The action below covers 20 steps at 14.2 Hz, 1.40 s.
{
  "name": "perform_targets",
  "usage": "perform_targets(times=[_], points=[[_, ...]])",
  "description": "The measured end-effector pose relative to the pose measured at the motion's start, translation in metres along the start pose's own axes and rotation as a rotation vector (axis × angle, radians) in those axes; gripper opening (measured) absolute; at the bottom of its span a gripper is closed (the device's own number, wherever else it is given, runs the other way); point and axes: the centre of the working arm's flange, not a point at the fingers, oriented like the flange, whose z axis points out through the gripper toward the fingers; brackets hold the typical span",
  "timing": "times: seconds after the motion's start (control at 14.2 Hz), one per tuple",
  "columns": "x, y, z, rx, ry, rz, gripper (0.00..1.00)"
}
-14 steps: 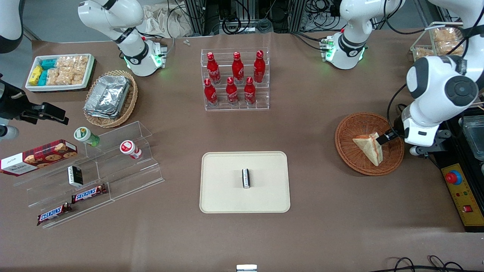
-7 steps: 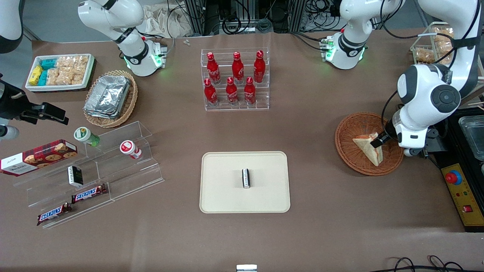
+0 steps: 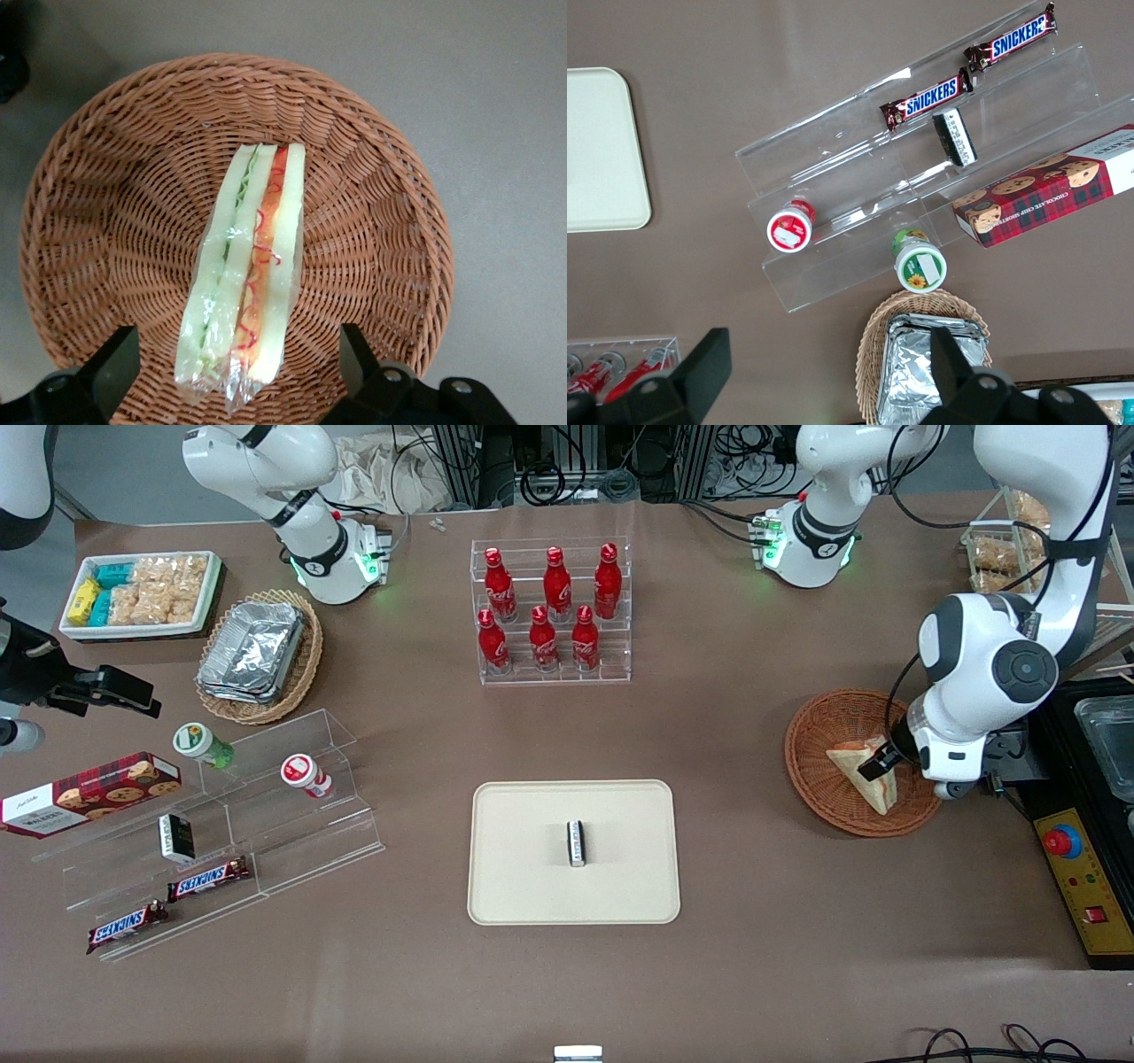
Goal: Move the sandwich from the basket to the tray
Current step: 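Lower the left gripper onto the sandwich and close on it, then lift the sandwich and carry it over the cream tray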
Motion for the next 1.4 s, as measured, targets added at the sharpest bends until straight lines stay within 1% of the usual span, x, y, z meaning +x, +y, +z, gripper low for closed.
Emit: perform_targets(times=[0.14,0.28,0.49,0.56,0.84,0.91,0.98,1.12,1.19,1.26,1.33,1.4], points=[[-0.006,-0.004,0.015,-0.013,0.006,-0.001,1.00],[-0.007,-0.012,0.031,-0.015,-0.001,-0.018,1.00],[0.004,-0.031,0.047,-0.029,0.001,-0.063,1.00],[0.005,-0.033,0.050,-0.032,0.001,-0.068,0.96],[0.002,-0.029,0.051,-0.037,0.002,-0.099,0.52],[0.001,-0.027,0.051,-0.040,0.004,-0.103,0.44],[0.001,-0.025,0.050,-0.042,0.006,-0.102,0.39],[0.003,-0.022,0.042,-0.046,0.014,-0.100,0.34],[0.006,-0.020,0.031,-0.035,0.011,-0.092,0.30],[0.011,-0.017,0.014,-0.010,-0.003,-0.073,0.24],[0.016,-0.011,-0.012,0.022,-0.024,-0.049,0.19],[0.020,0.000,-0.045,0.051,-0.043,-0.026,0.19]])
